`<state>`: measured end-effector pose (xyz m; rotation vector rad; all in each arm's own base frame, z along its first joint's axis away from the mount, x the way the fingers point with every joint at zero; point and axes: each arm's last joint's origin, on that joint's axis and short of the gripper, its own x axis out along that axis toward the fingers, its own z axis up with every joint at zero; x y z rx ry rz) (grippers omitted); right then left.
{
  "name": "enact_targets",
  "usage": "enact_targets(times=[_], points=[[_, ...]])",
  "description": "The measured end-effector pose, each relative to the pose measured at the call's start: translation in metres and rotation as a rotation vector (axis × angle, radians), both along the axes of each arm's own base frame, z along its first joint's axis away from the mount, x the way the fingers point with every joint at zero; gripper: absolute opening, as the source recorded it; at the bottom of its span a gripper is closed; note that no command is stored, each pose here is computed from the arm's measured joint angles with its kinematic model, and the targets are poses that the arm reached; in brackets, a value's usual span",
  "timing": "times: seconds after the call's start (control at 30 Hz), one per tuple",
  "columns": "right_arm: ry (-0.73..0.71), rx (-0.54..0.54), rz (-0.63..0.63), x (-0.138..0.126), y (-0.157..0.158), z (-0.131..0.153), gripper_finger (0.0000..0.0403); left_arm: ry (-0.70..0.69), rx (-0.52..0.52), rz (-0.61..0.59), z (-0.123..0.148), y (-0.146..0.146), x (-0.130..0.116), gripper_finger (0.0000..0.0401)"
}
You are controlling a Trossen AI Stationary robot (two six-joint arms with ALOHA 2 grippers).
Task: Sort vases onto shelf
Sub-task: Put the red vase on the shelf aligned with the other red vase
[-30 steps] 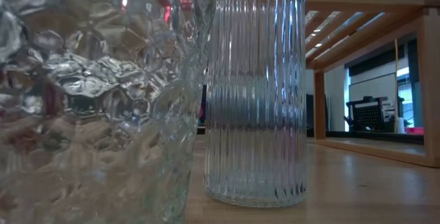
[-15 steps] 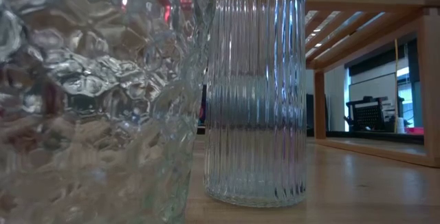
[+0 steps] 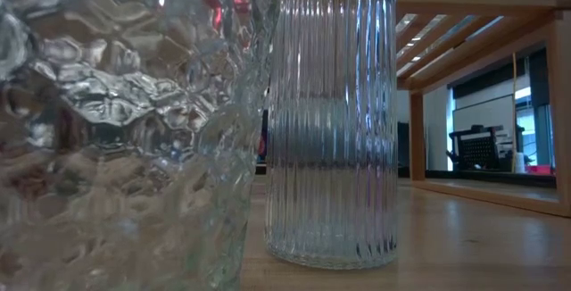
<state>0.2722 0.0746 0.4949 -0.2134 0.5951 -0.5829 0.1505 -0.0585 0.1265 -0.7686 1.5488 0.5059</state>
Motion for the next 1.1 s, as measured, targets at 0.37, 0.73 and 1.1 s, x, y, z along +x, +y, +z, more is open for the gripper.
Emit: enact_targets(times=[0.37,0.73,1.1], points=[[-0.002,-0.003,-0.003,0.0,0.0,0.0,0.0319,0.038,-0.003,0.028,0.004,0.0,0.0,0.0231],[0.0,-0.013,0.005,0.001,0.0,0.001,0.0319,-0.056,0.072,0.203,0.063,0.007,-0.011,0.0231],[-0.001,-0.023,0.014,0.001,0.0,0.002,0.0319,-0.57,0.22,0.47,0.168,0.029,-0.043,0.0231]])
